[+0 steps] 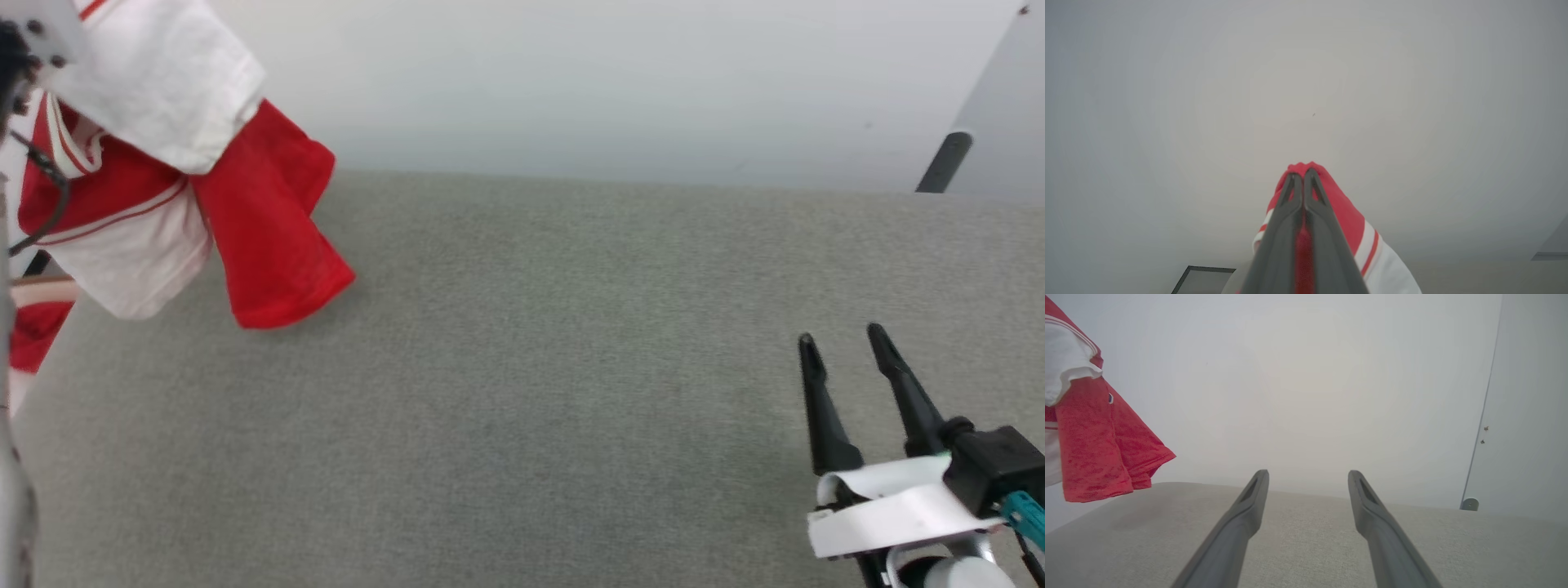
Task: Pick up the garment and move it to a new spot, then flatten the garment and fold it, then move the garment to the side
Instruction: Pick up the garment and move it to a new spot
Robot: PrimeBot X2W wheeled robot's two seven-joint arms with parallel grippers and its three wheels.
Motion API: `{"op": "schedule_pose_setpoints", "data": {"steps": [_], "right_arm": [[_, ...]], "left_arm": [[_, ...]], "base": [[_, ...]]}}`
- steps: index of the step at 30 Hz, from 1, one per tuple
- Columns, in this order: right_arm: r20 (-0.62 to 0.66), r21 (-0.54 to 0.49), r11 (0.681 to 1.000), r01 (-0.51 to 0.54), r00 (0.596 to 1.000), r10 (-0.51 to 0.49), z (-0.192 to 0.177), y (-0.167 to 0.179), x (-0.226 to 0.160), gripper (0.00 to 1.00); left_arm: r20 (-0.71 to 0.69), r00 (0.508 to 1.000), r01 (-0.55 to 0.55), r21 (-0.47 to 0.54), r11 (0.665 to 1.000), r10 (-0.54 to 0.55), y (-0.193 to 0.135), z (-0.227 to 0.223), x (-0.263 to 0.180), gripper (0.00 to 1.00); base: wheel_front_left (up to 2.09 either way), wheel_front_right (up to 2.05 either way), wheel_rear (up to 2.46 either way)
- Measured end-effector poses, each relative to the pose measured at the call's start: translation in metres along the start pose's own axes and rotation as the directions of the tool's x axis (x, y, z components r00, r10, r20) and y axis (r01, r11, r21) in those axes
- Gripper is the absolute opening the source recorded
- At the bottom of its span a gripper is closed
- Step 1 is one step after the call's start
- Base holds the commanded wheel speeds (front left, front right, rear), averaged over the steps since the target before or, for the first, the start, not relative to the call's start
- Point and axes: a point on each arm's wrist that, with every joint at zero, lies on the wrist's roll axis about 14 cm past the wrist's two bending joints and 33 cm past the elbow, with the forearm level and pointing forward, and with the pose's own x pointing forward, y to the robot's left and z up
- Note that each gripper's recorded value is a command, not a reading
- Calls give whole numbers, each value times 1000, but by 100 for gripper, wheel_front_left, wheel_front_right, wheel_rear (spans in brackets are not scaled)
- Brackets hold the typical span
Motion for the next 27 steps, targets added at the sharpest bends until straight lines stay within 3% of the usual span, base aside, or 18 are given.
{"op": "schedule_pose_setpoints", "data": {"steps": [9,17,27], "right_arm": [[29,-59,987,147,989,-145,16,-48,-23,100],[49,-134,943,305,952,-301,30,-100,-56,100],[54,-186,875,447,894,-445,35,-143,-91,100]], "left_arm": [[-67,986,148,-52,988,-151,-71,-17,-1,0],[-212,947,215,-137,967,-241,-144,-69,-20,0],[-374,816,366,-258,894,-441,-246,-125,-66,0]], "base": [[0,0,0],[0,0,0],[0,0,0]]}}
